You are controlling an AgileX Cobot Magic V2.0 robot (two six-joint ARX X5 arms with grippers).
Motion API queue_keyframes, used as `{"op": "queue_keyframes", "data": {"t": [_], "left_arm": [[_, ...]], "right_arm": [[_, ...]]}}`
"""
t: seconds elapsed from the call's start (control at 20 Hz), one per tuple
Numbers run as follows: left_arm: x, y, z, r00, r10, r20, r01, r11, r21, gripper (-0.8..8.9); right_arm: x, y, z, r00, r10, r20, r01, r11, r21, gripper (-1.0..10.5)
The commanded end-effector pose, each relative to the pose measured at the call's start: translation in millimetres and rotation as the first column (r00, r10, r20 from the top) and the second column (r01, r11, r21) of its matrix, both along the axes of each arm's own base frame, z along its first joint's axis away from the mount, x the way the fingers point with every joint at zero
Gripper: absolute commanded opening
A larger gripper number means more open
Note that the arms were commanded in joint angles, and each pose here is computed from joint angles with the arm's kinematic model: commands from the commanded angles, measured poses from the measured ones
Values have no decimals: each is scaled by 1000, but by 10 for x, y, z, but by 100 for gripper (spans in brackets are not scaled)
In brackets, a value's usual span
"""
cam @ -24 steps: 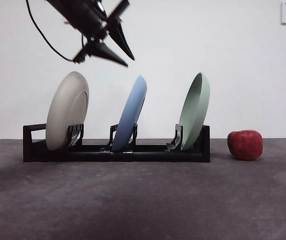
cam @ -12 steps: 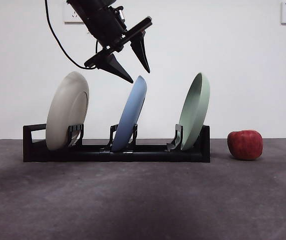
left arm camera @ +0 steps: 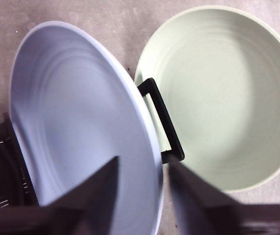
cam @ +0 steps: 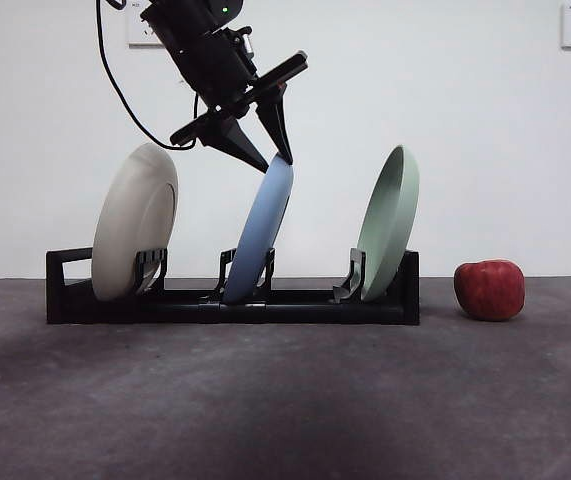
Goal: Take the blue plate from the plate rack,put the plate on the table,take the apple from the table,put the apple in the plate
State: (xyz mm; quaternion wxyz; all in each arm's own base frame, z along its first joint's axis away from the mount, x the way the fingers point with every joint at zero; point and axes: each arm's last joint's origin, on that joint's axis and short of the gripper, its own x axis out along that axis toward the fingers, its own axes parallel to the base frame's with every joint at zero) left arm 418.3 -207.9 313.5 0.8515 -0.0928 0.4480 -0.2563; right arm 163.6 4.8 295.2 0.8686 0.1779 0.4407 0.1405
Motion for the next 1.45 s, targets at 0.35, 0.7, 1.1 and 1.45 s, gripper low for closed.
{"op": "queue_keyframes", "data": {"t": [0.35, 0.7, 1.1, 1.45], "left_arm": [[18, -54, -51, 1000, -17, 8, 17, 1000, 9, 17], [-12, -40, 32, 999, -49, -8, 48, 998, -33, 17], [-261, 43, 813, 993, -88, 80, 94, 993, -73, 17], [-850, -23, 1475, 940, -287, 182, 306, 948, -87, 17]], "right_arm": [[2, -7, 3, 1000, -10, 4, 10, 1000, -30, 0], [2, -7, 3, 1000, -4, 7, 4, 999, -34, 0], [2, -8, 2, 1000, 6, 13, -5, 999, -47, 0], [2, -10, 0, 1000, 1, 12, -1, 999, -54, 0]]}}
